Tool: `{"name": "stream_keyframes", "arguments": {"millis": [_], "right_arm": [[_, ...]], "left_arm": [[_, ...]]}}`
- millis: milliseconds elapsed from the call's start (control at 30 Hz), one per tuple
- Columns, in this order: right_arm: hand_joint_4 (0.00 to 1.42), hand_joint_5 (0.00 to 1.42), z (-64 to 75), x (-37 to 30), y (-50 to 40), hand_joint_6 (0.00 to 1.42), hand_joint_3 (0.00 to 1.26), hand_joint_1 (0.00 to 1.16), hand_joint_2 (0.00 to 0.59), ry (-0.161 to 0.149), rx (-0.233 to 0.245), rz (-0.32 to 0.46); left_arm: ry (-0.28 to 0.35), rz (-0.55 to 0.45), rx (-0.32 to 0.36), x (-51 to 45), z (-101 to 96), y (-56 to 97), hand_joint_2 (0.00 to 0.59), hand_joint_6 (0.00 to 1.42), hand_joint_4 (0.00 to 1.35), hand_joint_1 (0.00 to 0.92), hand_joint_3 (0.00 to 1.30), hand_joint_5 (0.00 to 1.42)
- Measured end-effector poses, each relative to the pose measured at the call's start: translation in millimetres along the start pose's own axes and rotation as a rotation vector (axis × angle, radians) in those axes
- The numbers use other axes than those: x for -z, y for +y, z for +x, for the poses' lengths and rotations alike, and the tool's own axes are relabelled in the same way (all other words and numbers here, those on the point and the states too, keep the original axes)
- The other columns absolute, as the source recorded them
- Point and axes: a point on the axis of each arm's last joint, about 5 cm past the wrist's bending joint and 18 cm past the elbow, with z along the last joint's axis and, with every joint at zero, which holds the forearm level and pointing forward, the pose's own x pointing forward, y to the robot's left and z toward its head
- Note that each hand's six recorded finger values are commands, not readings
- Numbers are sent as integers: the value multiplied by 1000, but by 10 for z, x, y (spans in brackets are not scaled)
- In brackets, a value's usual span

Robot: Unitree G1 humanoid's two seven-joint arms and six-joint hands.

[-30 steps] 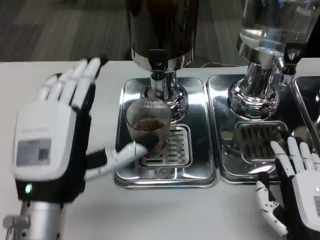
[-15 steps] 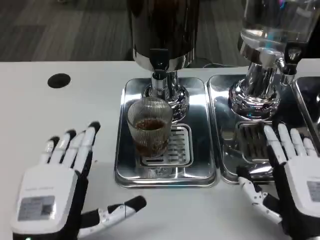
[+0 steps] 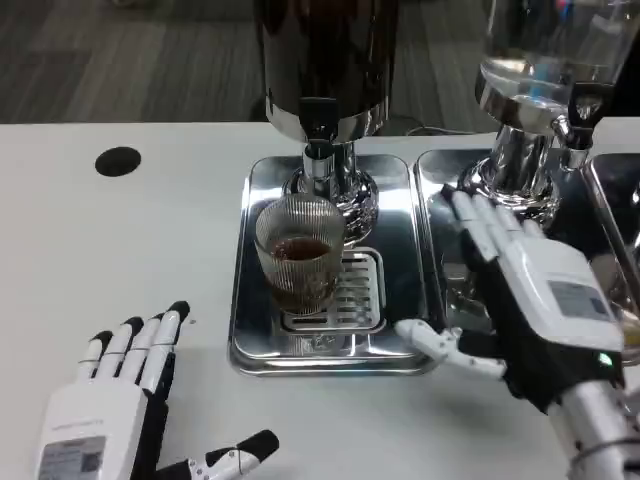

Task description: Grasp the cup under the faucet to collect the drink, then remove the cup.

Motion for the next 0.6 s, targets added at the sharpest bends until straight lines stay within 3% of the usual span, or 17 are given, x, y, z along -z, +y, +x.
{"name": "stream_keyframes", "arguments": {"millis": [167, 300, 600], "right_arm": [[0, 0, 210, -85, -21, 0, 0, 370, 165, -22, -90, 73], [0, 0, 376, -158, 18, 0, 0, 392, 161, -38, -159, 121], [0, 0, 633, -261, 67, 0, 0, 395, 155, -62, -212, 190]], "left_arm": [[8, 1, 1, 15, -12, -12, 52, 79, 0, 0, 98, 84], [20, 3, 0, 37, -38, -7, 52, 79, 0, 0, 131, 90], [56, -10, 0, 79, -108, 4, 59, 79, 0, 0, 196, 102]]}}
